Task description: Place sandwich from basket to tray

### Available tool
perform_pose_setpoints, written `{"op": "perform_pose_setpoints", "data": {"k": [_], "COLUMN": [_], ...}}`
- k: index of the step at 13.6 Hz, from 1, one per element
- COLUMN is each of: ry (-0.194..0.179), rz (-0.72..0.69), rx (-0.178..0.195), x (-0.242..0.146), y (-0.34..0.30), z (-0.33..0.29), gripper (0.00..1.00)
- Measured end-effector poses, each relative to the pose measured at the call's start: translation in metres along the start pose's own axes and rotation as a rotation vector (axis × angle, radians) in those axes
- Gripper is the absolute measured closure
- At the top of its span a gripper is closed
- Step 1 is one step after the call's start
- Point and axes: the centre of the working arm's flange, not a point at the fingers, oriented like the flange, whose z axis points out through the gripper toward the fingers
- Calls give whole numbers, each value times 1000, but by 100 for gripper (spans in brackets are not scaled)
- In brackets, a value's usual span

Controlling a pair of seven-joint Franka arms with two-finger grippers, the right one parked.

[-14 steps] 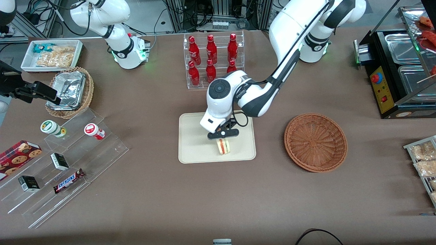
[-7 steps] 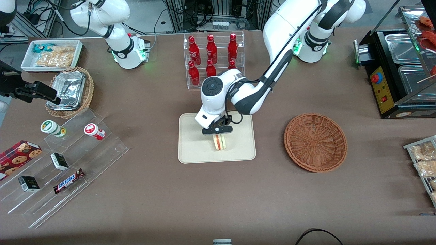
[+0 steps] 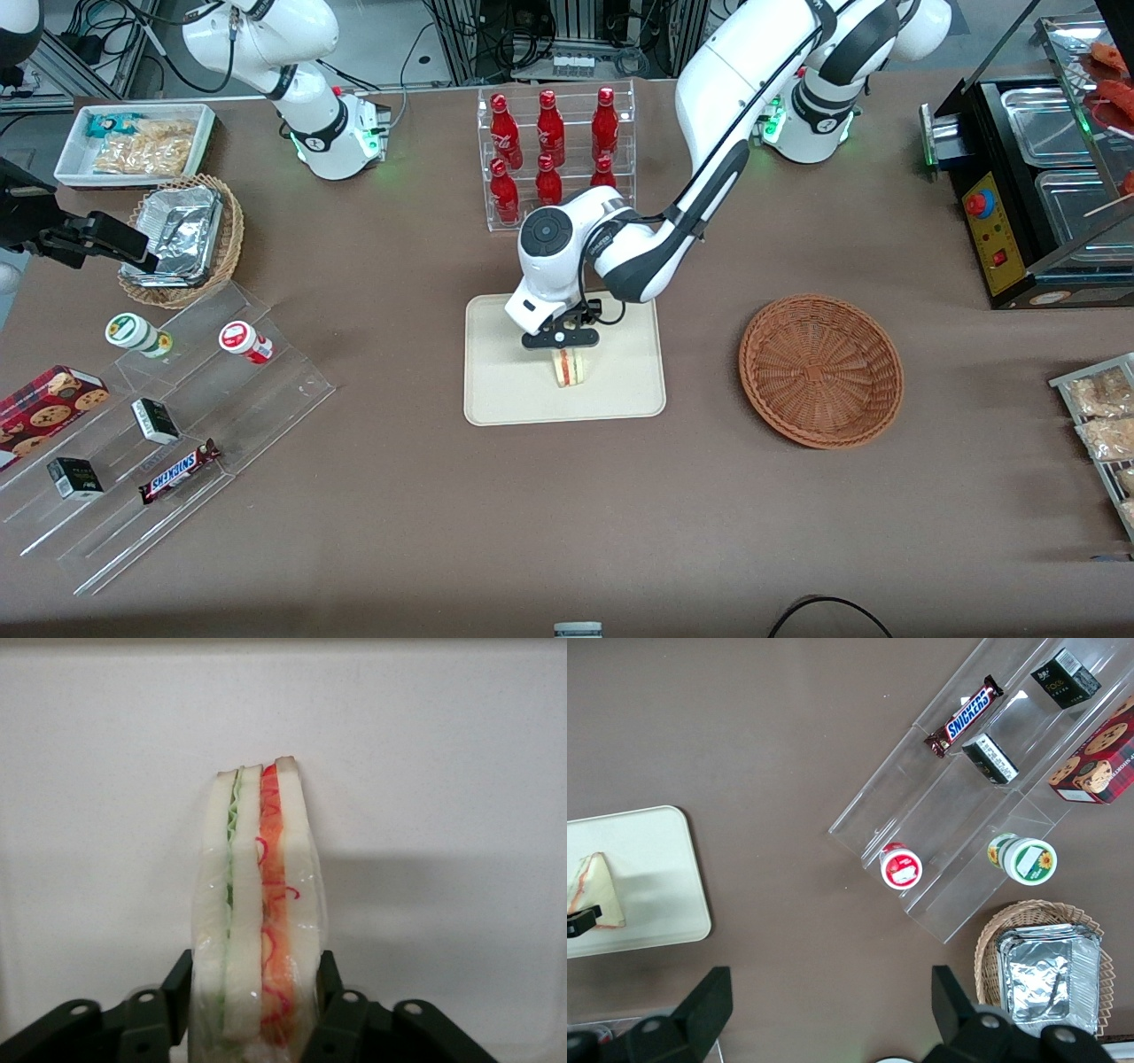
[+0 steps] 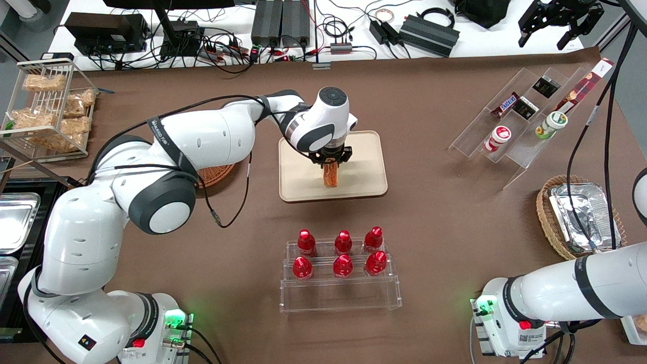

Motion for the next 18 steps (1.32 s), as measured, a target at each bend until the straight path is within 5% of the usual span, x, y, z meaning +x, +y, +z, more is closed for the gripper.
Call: {"op": "perform_pose_setpoints", "data": {"k": [4,7,13,18], "ry": [45,99,108,11], "rz": [-35,-155,-413,-456], "rx": [-32,-56,53,117], "x": [19,53,103,116], "y": [-4,-39,-196,-311], "z": [-32,-102,-247,-293], "gripper": [0,0,0,0]}}
